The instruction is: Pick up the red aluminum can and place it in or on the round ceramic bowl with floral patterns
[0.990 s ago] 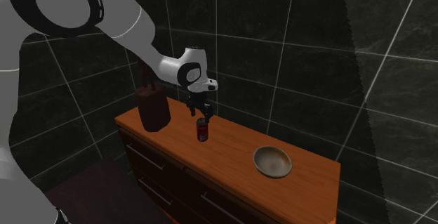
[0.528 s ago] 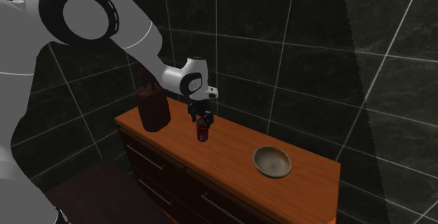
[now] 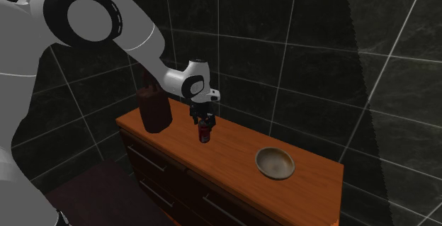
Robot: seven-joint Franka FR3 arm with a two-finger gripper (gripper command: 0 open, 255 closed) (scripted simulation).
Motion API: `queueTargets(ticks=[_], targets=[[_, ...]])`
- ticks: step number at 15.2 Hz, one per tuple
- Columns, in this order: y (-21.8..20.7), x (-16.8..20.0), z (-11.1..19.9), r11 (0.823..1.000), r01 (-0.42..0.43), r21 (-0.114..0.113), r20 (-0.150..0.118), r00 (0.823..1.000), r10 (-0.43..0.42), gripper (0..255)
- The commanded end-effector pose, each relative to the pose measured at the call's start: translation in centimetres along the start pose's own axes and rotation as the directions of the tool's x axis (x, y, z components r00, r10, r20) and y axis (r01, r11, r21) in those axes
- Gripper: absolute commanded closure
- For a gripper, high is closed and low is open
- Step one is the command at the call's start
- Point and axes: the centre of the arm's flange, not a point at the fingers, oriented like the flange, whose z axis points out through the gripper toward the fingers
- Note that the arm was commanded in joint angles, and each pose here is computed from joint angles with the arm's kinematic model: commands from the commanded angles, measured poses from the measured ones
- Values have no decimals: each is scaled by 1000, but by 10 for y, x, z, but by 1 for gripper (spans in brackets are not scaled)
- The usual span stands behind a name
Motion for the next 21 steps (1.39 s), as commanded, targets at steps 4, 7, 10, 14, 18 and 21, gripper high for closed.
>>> queueTargets(ticks=[4, 7, 10, 14, 18, 21], targets=[[0, 0, 0, 1000, 0, 0, 0, 1000, 0, 255], [0, 0, 0, 1000, 0, 0, 0, 1000, 0, 255], [0, 0, 0, 1000, 0, 0, 0, 1000, 0, 255], [0, 0, -16, 1000, 0, 0, 0, 1000, 0, 255], [0, 0, -37, 1000, 0, 0, 0, 1000, 0, 255], [0, 0, -53, 1000, 0, 0, 0, 1000, 0, 255]])
